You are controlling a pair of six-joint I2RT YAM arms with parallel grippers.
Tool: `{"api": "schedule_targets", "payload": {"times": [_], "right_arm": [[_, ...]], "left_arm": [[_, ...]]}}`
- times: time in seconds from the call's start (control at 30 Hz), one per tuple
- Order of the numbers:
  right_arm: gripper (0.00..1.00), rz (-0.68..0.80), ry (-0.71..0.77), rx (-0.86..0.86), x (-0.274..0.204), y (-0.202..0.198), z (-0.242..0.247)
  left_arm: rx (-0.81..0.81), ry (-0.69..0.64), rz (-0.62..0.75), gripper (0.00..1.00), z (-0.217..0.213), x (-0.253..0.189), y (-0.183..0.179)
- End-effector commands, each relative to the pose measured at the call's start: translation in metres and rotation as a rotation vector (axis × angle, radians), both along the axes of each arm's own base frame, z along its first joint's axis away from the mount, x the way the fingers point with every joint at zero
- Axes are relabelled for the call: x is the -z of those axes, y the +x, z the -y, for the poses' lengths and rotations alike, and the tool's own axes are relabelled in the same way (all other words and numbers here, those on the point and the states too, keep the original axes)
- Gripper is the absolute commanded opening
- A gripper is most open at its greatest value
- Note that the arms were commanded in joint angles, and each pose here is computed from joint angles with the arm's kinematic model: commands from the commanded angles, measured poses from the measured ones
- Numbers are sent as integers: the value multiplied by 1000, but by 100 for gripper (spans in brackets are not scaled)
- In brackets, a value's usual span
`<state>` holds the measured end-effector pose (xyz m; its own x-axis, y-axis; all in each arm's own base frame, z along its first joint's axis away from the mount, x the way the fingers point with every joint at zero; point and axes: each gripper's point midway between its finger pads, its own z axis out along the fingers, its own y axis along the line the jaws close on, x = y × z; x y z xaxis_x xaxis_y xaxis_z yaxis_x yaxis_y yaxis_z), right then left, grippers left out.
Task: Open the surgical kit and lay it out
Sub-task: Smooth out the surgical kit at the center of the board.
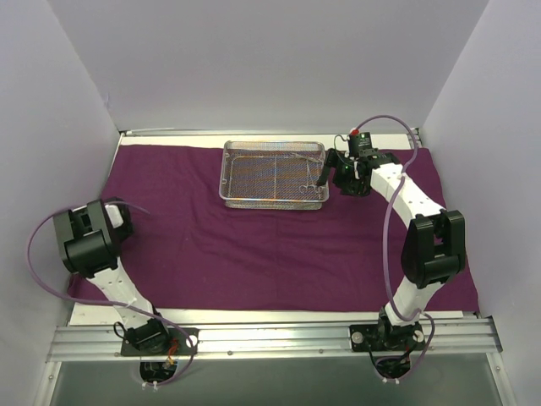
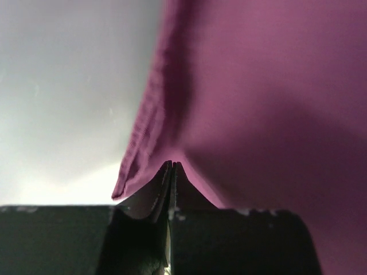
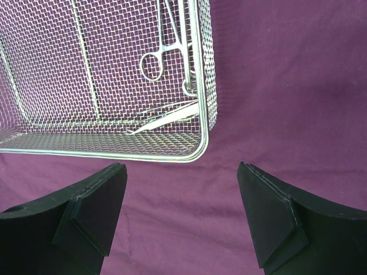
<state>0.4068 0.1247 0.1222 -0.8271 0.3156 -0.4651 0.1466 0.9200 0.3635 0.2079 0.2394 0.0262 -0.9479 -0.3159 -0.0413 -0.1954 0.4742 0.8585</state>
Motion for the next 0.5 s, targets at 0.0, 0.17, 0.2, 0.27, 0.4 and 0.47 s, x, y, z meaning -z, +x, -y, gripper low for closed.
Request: {"api": "schedule_targets", "payload": {"times": [0.0, 0.17, 0.2, 0.27, 0.4, 0.47], "right_arm": [[80, 12, -28, 10, -5, -2, 8], [80, 11, -30, 18, -5, -2, 11], [80, 9, -31, 21, -4, -1, 13], [80, 10, -34, 24, -3, 0, 14], [80, 1, -40, 48, 0, 5, 22], [80, -5, -47, 64, 2, 10, 27]], "left_arm": [[-120, -9, 45, 2, -21, 2, -20], [-150, -27, 27, 2, -24, 3, -27], [-142, -29, 30, 2, -24, 2, -24], [-103, -28, 34, 2, -22, -5, -14], [-13, -11, 48, 2, 4, -20, 21], [-5, 18, 53, 2, 17, -30, 27]]}}
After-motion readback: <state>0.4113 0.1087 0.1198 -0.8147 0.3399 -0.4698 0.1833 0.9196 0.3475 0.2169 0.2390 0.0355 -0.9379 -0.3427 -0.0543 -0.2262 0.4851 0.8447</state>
